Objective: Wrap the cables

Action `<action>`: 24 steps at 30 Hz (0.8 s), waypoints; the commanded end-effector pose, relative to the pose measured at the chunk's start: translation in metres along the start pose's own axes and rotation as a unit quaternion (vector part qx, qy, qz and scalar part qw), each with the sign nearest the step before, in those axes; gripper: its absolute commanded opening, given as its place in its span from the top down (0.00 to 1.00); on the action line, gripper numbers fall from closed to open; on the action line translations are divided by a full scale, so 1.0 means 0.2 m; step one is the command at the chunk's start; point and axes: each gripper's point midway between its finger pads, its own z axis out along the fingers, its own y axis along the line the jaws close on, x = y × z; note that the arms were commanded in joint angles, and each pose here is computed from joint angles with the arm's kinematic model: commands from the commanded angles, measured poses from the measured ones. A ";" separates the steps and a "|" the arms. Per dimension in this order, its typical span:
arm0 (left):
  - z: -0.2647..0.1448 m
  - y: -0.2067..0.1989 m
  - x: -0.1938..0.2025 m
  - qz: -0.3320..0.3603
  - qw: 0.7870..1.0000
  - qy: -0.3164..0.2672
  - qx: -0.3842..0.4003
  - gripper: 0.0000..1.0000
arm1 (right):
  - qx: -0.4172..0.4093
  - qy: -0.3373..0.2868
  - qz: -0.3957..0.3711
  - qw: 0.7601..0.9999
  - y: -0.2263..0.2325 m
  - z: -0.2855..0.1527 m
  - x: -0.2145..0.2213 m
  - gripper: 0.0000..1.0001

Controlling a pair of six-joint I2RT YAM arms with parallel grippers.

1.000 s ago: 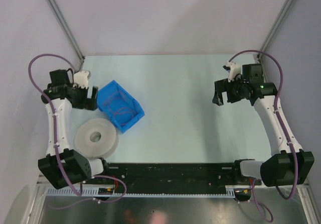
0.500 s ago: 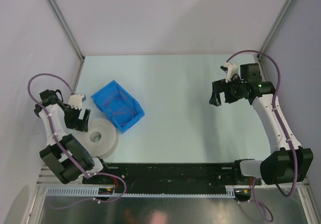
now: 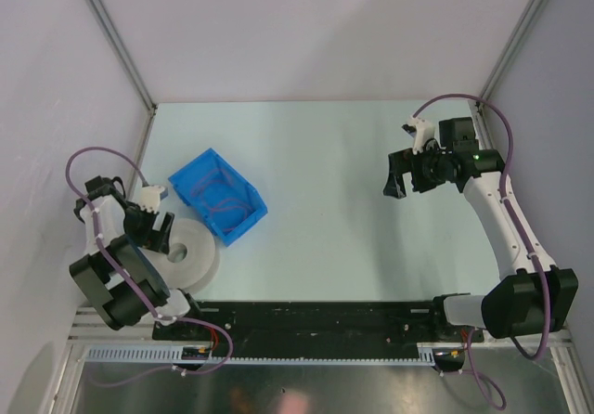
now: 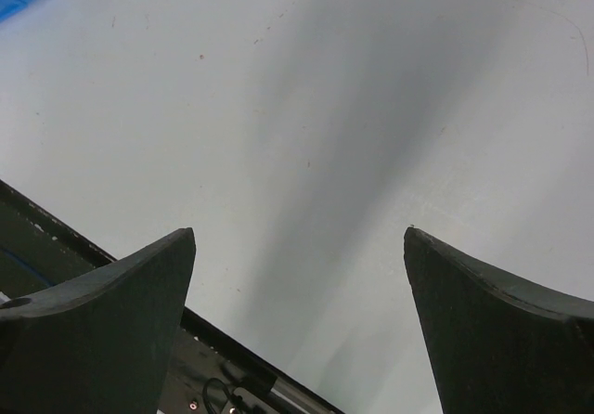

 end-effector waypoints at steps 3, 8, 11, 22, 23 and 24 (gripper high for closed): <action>0.07 0.04 -0.01 0.003 1.000 -0.005 -0.001 0.01 | -0.005 0.003 -0.003 1.000 0.01 -0.01 0.00 0.01; 0.12 0.03 0.02 -0.004 1.000 -0.002 0.006 0.01 | -0.004 0.003 -0.004 1.000 0.01 -0.01 0.00 0.01; 0.13 0.03 0.02 -0.011 1.000 -0.002 0.002 0.01 | -0.003 0.003 -0.004 1.000 0.01 0.00 0.00 0.01; -0.15 0.16 -0.06 -0.022 0.993 -0.036 -0.110 0.47 | -0.007 -0.002 -0.008 1.000 0.02 -0.03 0.00 0.01; -0.21 0.18 -0.08 -0.021 0.991 -0.045 -0.128 0.47 | -0.008 -0.003 -0.007 1.000 0.03 -0.03 -0.01 0.01; -0.28 0.20 -0.12 -0.023 0.987 -0.059 -0.145 0.48 | -0.009 -0.005 -0.007 1.000 0.03 -0.03 -0.01 0.01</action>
